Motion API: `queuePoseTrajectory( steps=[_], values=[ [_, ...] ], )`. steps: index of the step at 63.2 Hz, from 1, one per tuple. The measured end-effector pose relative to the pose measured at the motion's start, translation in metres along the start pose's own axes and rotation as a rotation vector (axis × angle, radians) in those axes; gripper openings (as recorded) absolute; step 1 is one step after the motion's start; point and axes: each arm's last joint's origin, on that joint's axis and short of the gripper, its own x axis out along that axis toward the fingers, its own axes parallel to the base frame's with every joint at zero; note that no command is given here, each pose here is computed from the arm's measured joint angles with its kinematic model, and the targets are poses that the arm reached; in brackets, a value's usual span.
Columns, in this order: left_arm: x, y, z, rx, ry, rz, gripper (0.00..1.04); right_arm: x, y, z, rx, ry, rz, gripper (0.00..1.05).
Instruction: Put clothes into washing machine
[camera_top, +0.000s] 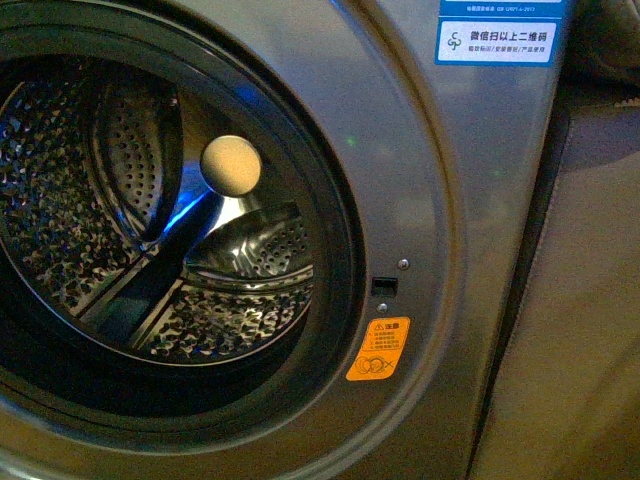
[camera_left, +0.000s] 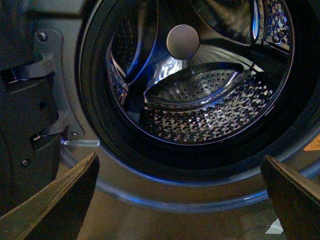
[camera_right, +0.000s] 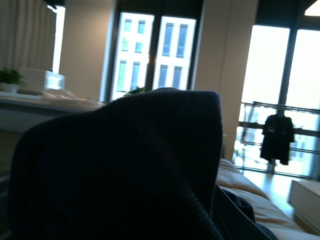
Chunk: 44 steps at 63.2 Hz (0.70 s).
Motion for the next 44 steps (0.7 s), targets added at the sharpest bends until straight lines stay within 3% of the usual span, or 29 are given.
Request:
queuePoseTrajectory(
  steps=[18,44],
  values=[
    [0.000,0.000,0.000,0.000,0.000,0.000,0.98,0.057,0.108,0.032,0.175,0.053,0.219,0.09],
    [0.000,0.000,0.000,0.000,0.000,0.000,0.98,0.092,0.240,0.034,0.325,0.213,0.493,0.09]
  ],
)
